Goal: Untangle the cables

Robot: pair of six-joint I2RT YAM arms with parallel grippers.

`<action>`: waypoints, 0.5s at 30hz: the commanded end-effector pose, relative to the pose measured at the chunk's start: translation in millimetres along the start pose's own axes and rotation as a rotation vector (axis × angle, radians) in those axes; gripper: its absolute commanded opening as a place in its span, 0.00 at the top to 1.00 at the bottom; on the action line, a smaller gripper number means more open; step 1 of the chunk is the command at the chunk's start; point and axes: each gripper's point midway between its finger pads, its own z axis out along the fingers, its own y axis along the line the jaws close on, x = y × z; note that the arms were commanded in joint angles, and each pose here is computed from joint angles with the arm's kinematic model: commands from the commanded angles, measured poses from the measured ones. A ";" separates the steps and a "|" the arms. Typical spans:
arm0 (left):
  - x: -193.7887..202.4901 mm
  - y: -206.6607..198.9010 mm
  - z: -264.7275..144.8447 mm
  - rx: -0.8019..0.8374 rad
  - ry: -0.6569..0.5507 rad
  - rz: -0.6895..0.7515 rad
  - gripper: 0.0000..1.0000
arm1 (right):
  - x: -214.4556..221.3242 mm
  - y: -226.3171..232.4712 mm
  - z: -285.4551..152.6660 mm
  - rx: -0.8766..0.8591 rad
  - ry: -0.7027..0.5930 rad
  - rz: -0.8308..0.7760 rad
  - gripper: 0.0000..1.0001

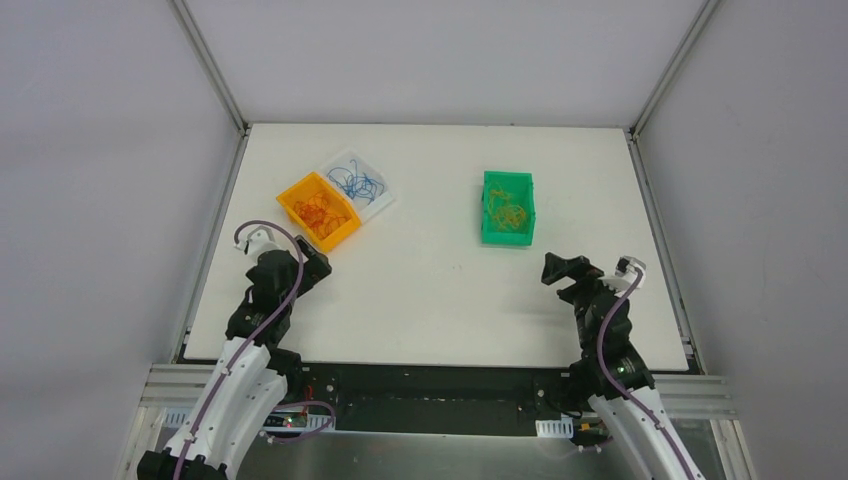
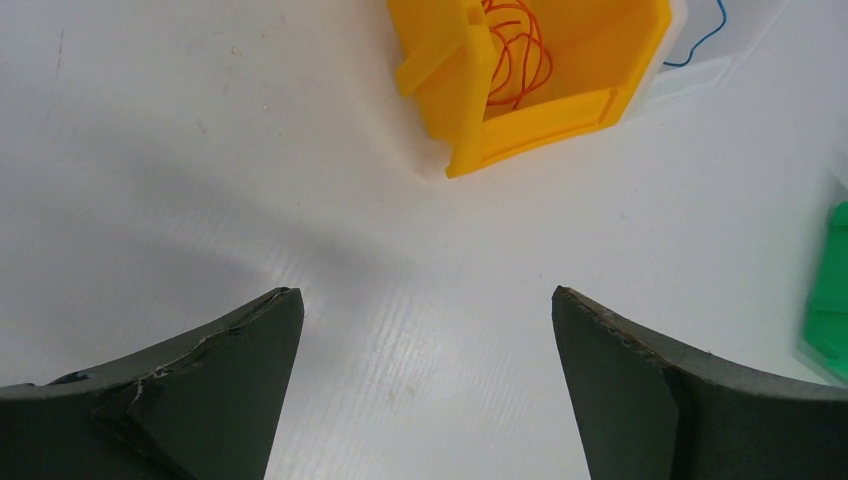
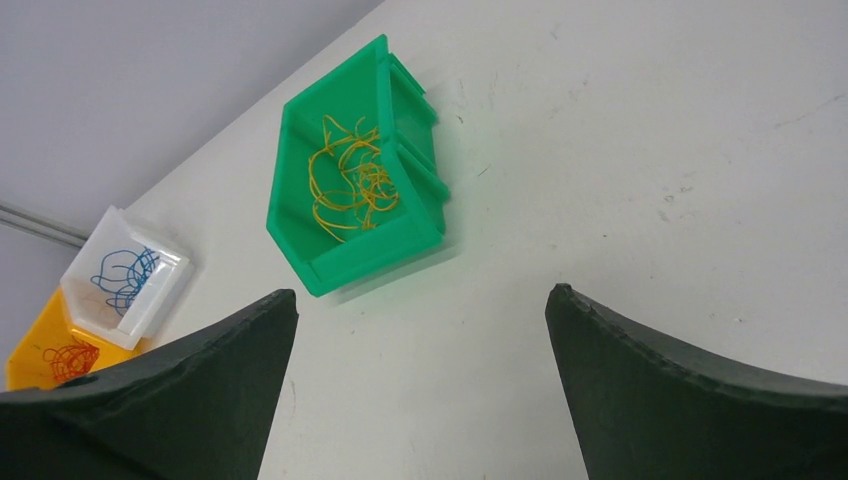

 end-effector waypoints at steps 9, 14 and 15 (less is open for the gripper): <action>-31.0 -4.3 6.4 0.002 -0.147 0.047 0.01 | -20.8 -16.1 20.7 0.135 -0.124 -0.036 0.01; -55.6 -7.6 25.9 -0.045 -0.251 0.081 0.01 | -28.7 -4.3 35.3 0.098 -0.139 -0.199 0.00; -58.1 -6.8 27.5 -0.067 -0.246 0.090 0.01 | -29.6 -7.4 37.5 0.121 -0.141 -0.209 0.01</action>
